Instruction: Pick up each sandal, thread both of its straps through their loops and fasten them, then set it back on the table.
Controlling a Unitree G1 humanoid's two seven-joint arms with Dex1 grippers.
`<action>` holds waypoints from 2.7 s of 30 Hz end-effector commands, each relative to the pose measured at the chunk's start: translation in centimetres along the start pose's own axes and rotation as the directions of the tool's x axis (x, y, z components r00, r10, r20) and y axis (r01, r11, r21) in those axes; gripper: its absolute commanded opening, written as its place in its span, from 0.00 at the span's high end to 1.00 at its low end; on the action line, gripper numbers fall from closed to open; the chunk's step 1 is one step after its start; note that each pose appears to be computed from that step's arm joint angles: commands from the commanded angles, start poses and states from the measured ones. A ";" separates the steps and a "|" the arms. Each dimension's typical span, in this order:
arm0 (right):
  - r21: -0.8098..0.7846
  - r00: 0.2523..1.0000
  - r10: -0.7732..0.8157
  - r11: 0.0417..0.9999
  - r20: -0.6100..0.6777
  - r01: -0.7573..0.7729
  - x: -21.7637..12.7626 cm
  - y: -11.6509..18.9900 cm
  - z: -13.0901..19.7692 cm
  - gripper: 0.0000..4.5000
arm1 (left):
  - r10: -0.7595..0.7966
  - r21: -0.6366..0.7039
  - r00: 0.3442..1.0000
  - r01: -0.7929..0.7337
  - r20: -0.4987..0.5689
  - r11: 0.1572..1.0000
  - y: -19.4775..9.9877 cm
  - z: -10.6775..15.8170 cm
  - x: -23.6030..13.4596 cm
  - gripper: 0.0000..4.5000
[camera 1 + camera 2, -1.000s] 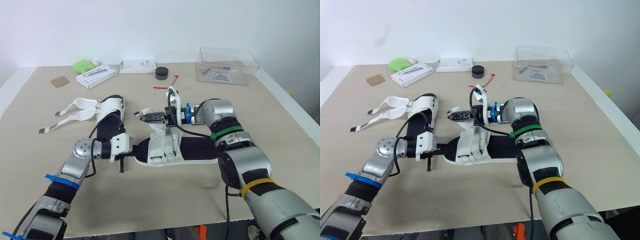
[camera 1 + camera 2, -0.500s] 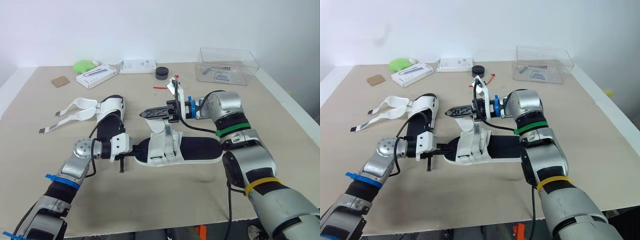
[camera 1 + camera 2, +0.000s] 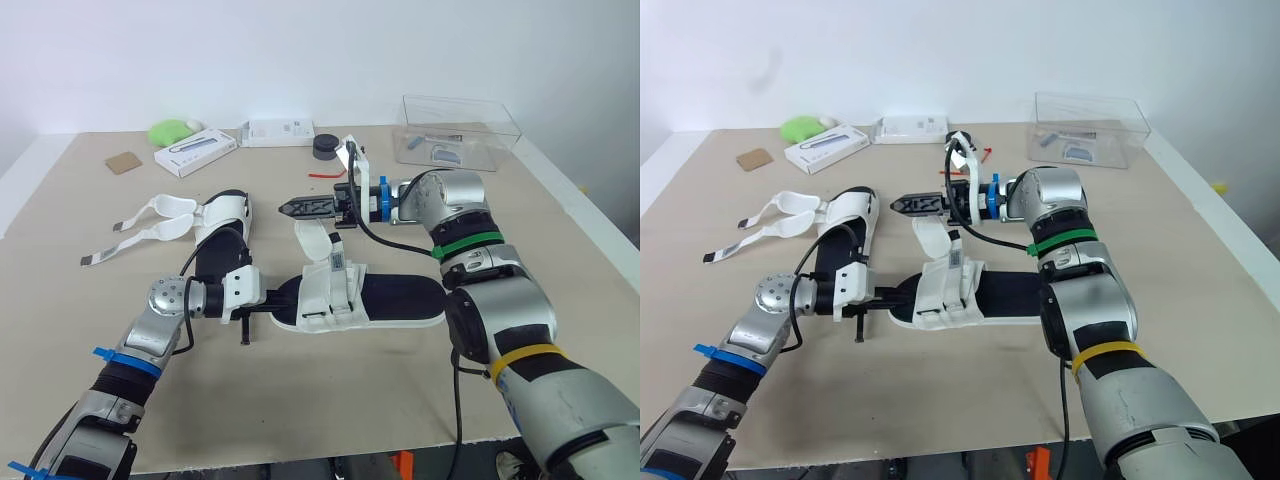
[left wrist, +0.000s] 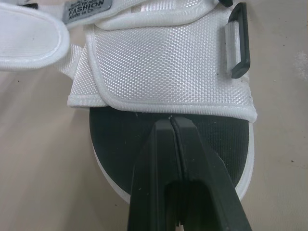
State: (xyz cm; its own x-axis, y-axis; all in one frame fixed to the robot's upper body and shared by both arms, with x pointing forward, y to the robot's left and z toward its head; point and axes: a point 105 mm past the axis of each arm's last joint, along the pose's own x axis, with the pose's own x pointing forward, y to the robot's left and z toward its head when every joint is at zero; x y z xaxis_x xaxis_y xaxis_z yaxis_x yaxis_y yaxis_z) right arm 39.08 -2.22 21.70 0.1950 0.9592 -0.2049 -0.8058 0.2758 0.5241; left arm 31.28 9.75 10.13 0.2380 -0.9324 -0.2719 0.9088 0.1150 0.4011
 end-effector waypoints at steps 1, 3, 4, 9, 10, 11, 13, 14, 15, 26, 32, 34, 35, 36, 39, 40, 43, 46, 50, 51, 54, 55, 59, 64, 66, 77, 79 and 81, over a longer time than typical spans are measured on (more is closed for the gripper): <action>-0.036 0.998 0.054 0.998 0.039 -0.053 0.2 1.6 1.7 0.01 | -0.026 -0.049 0.997 0.023 -0.074 0.999 -1.0 -2.0 0.0 1.00; -0.029 0.997 0.067 0.997 0.031 -0.066 0.3 1.8 1.5 0.01 | -0.025 -0.049 0.997 0.022 -0.074 0.999 -0.9 -2.1 0.0 1.00; -0.023 0.997 0.070 0.997 0.027 -0.069 0.4 1.8 1.2 0.01 | -0.026 -0.049 0.997 0.022 -0.073 0.999 -0.9 -2.1 0.0 1.00; -0.006 0.997 0.067 0.998 0.028 -0.067 0.5 1.7 0.7 0.06 | -0.031 -0.050 0.997 0.027 -0.070 0.998 -1.0 -2.0 0.1 1.00; -0.007 0.997 0.062 0.998 0.039 -0.062 0.3 1.6 0.7 0.14 | -0.031 -0.051 0.997 0.028 -0.071 0.998 -1.0 -2.1 0.1 1.00; -0.013 0.997 0.056 0.998 0.048 -0.056 0.2 1.5 0.7 0.22 | -0.032 -0.051 0.997 0.028 -0.071 0.998 -1.0 -2.1 0.1 1.00; -0.028 0.997 0.048 0.999 0.061 -0.046 0.0 1.5 0.8 0.46 | -0.034 -0.051 0.997 0.030 -0.072 0.998 -1.0 -2.1 0.0 1.00; -0.037 0.997 0.047 0.998 0.066 -0.045 -0.1 1.5 0.8 0.50 | -0.034 -0.050 0.997 0.031 -0.073 0.998 -1.0 -2.1 0.1 1.00; -0.058 0.996 0.052 0.997 0.074 -0.048 -0.2 1.7 0.9 0.61 | -0.034 -0.050 0.997 0.031 -0.073 0.998 -1.0 -2.1 0.1 1.00; -0.866 0.993 0.082 0.499 0.084 0.032 -1.6 5.5 -0.8 0.98 | -0.037 -0.049 0.996 0.034 -0.079 0.998 -1.0 -2.2 -0.1 1.00; -0.847 0.986 -0.099 -0.505 -0.133 -0.165 -2.3 5.1 -5.4 0.98 | -0.048 -0.050 0.996 0.044 -0.078 0.998 -1.1 -2.3 0.0 1.00; -0.740 0.972 -0.148 -0.630 -0.183 -0.235 -2.8 4.2 -6.2 0.98 | -0.051 -0.047 0.996 0.047 -0.076 0.998 -1.0 -2.1 0.1 1.00; -0.689 0.962 -0.179 -0.671 -0.208 -0.274 -3.1 3.5 -6.7 0.98 | -0.051 -0.046 0.996 0.048 -0.075 0.998 -0.9 -2.1 0.2 1.00; -0.653 0.952 -0.201 -0.694 -0.229 -0.304 -3.4 3.0 -7.0 0.98 | -0.052 -0.044 0.996 0.049 -0.074 0.998 -0.8 -2.0 0.2 1.00; -0.614 0.954 -0.186 -0.733 -0.235 -0.294 -3.5 2.7 -7.1 0.98 | -0.053 -0.043 0.996 0.050 -0.074 0.998 -0.7 -2.1 0.3 1.00; -0.609 0.956 -0.177 -0.740 -0.233 -0.285 -3.5 2.8 -7.1 0.98 | -0.054 -0.042 0.996 0.051 -0.074 0.998 -0.7 -2.1 0.3 1.00; -0.627 0.965 -0.149 -0.737 -0.216 -0.253 -3.4 2.9 -6.7 0.98 | -0.057 -0.039 0.996 0.054 -0.073 0.998 -0.7 -2.0 0.3 1.00; -0.738 0.977 -0.097 -0.641 -0.192 -0.209 -3.3 3.3 -6.3 0.98 | -0.060 -0.037 0.996 0.058 -0.070 0.998 -0.7 -1.9 0.3 1.00; -0.878 0.982 -0.011 -0.447 -0.189 -0.174 -3.5 4.9 -5.9 0.70 | -0.064 -0.037 0.996 0.062 -0.069 0.997 -0.7 -1.9 0.4 1.00; -0.891 0.982 0.009 -0.422 -0.188 -0.167 -3.7 5.4 -5.6 0.60 | -0.066 -0.038 0.995 0.063 -0.070 0.997 -0.7 -1.9 0.4 1.00; -0.919 0.978 0.016 -0.345 -0.207 -0.189 -5.0 6.1 -5.4 0.24 | -0.070 -0.039 0.995 0.067 -0.072 0.997 -0.7 -2.0 0.3 1.00; -0.926 0.977 0.014 -0.321 -0.212 -0.196 -5.4 6.2 -5.4 0.16 | -0.071 -0.040 0.995 0.068 -0.072 0.997 -0.7 -2.0 0.3 1.00; -0.990 0.990 0.002 -0.017 -0.142 -0.142 -8.0 6.2 -4.9 0.01 | -0.076 -0.040 0.994 0.073 -0.073 0.997 -0.7 -2.1 0.3 1.00; -0.788 0.997 0.072 0.616 0.025 -0.025 -9.1 9.0 -4.1 0.01 | -0.080 -0.042 0.994 0.077 -0.073 0.996 -0.7 -2.0 0.2 1.00; -0.580 0.992 0.122 0.808 -0.011 -0.106 -8.3 10.9 -6.4 0.01 | -0.083 -0.043 0.994 0.080 -0.075 0.996 -0.7 -2.0 0.1 1.00; -0.210 0.981 -0.078 0.977 -0.176 0.040 -5.5 8.9 -14.2 0.01 | -0.097 -0.061 0.993 0.093 -0.060 0.994 -0.8 -1.7 0.2 1.00; -0.182 0.982 -0.075 0.982 -0.175 0.043 -4.9 8.8 -14.5 0.01 | -0.102 -0.061 0.993 0.099 -0.059 0.993 -0.8 -1.6 0.3 1.00; -0.156 0.982 -0.070 0.987 -0.177 0.042 -4.3 8.9 -15.0 0.01 | -0.106 -0.062 0.993 0.103 -0.057 0.993 -0.8 -1.5 0.3 1.00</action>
State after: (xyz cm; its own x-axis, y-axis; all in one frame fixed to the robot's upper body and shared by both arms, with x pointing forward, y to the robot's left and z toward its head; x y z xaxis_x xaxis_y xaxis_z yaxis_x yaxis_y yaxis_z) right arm 22.81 -4.93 14.76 0.1438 0.9098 -0.3894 -0.8782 0.2987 0.3736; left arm 31.51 9.45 10.32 0.1768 -0.9387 -0.2960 0.9235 0.0541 0.3798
